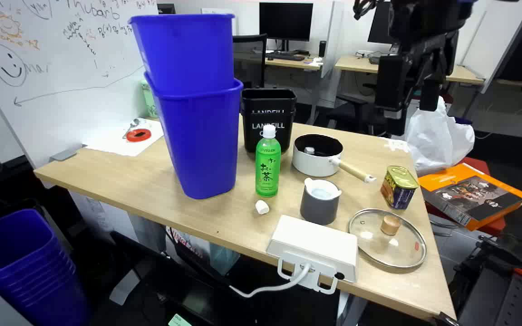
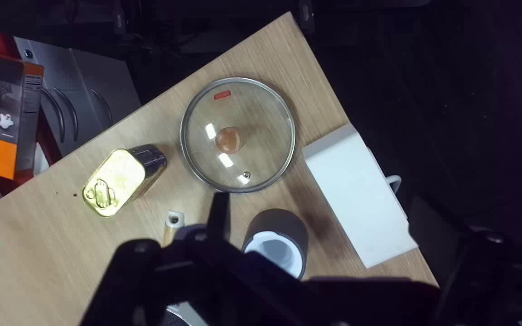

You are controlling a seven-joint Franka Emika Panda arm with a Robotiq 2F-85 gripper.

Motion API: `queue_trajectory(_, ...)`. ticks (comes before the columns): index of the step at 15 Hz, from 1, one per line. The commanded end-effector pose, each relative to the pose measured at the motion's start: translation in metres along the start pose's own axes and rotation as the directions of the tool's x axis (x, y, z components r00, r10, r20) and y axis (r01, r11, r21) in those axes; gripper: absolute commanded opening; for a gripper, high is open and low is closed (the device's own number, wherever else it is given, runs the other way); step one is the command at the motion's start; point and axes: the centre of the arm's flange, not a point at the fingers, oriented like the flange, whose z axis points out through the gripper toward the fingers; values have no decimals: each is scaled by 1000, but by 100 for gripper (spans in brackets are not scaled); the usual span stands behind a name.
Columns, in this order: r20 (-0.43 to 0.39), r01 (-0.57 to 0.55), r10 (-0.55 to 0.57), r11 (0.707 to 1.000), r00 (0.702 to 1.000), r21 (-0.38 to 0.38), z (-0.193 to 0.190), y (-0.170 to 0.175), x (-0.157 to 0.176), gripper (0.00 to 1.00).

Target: Move the tin to the right

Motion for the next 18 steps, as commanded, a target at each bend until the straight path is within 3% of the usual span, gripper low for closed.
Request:
queue_trajectory(1,0,0,0,1000,1000,0,0,0,0,100)
queue_trajectory(4,-31,-53,52,998,998,-24,2,20,-2,100)
queue_trajectory(9,-50,-196,193,978,980,-69,12,82,0,100)
queue_trajectory(12,-24,-318,317,944,948,-83,37,115,-3,100)
queue_trajectory(14,14,-410,412,908,911,-84,59,131,-6,100)
queue_trajectory(15,30,-344,348,935,937,-90,45,125,-2,100)
queue_trajectory(18,36,-392,397,915,917,-90,57,132,-4,100)
